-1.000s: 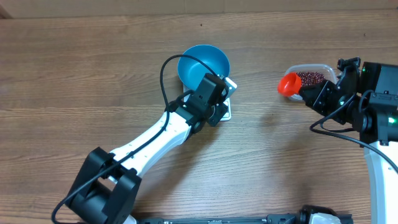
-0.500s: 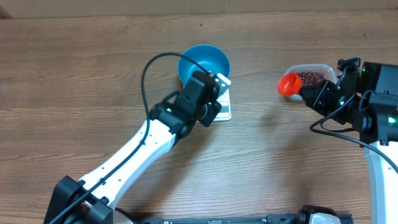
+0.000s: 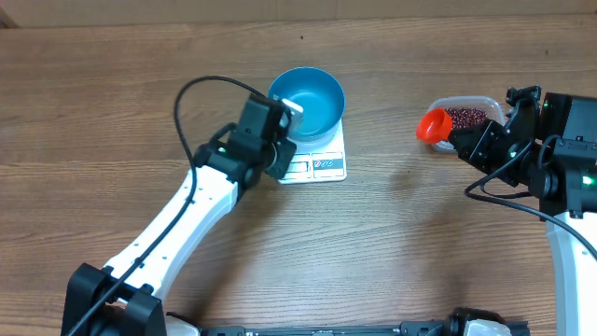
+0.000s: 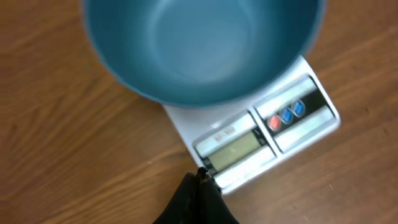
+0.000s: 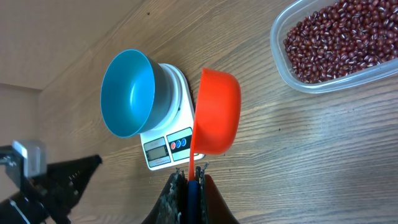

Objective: Scoop item into bowl and weigh 150g on scale

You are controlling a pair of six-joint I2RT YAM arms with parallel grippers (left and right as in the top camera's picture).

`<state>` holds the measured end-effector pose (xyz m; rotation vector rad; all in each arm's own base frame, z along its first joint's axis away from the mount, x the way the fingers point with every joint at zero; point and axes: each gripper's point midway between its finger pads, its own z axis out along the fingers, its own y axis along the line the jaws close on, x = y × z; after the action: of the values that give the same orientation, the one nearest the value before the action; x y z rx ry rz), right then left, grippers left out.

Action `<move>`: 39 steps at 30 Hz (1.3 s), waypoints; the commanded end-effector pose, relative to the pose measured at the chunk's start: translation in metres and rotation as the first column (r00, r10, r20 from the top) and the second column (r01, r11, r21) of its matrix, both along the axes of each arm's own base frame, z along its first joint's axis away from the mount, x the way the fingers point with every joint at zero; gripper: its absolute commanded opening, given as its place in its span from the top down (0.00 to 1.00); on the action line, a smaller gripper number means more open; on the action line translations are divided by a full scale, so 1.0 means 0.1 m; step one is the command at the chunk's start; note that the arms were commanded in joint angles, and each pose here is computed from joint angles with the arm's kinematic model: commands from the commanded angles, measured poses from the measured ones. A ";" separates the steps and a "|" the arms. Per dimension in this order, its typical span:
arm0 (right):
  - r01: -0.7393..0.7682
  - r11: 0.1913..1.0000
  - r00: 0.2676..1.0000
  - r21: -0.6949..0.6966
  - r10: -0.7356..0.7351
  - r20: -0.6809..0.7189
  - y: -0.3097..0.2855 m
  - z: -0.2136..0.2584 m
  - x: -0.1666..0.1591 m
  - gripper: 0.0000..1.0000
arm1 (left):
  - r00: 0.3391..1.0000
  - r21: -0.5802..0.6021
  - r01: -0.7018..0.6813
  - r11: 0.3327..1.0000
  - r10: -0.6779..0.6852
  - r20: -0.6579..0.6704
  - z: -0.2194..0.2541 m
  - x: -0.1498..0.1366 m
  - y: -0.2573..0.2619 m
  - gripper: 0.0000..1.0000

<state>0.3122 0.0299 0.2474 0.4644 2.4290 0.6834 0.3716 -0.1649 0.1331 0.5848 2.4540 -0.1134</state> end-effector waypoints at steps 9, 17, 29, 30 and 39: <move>0.011 1.000 0.993 -0.020 -0.008 0.119 -0.05 0.25 0.17 0.96 | 0.891 -0.087 -0.306 0.948 0.317 0.324 0.69 0.83 1.04 0.94; 0.174 0.985 0.983 0.020 -0.175 0.060 -0.19 0.21 0.20 0.96 | 0.864 -0.101 -0.355 0.929 0.367 0.344 0.70 0.93 1.28 0.96; 0.289 0.955 0.957 0.061 -0.287 -0.046 -0.29 -0.03 0.36 0.96 | 0.829 -0.221 -0.417 0.882 0.468 0.306 0.73 0.95 1.26 0.96; 0.289 0.955 0.957 0.061 -0.286 -0.045 -0.29 -0.02 0.36 0.96 | 0.829 -0.221 -0.417 0.882 0.468 0.306 0.73 0.95 1.26 0.96; 0.166 0.985 0.986 -0.046 -0.165 0.021 -0.28 0.20 0.30 0.96 | 0.906 -0.100 -0.236 0.967 0.256 0.338 0.82 0.86 0.76 0.55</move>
<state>0.3391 0.0053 0.2495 0.7652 2.3776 0.6093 0.4596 -0.0535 0.1933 0.0715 2.1877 0.0311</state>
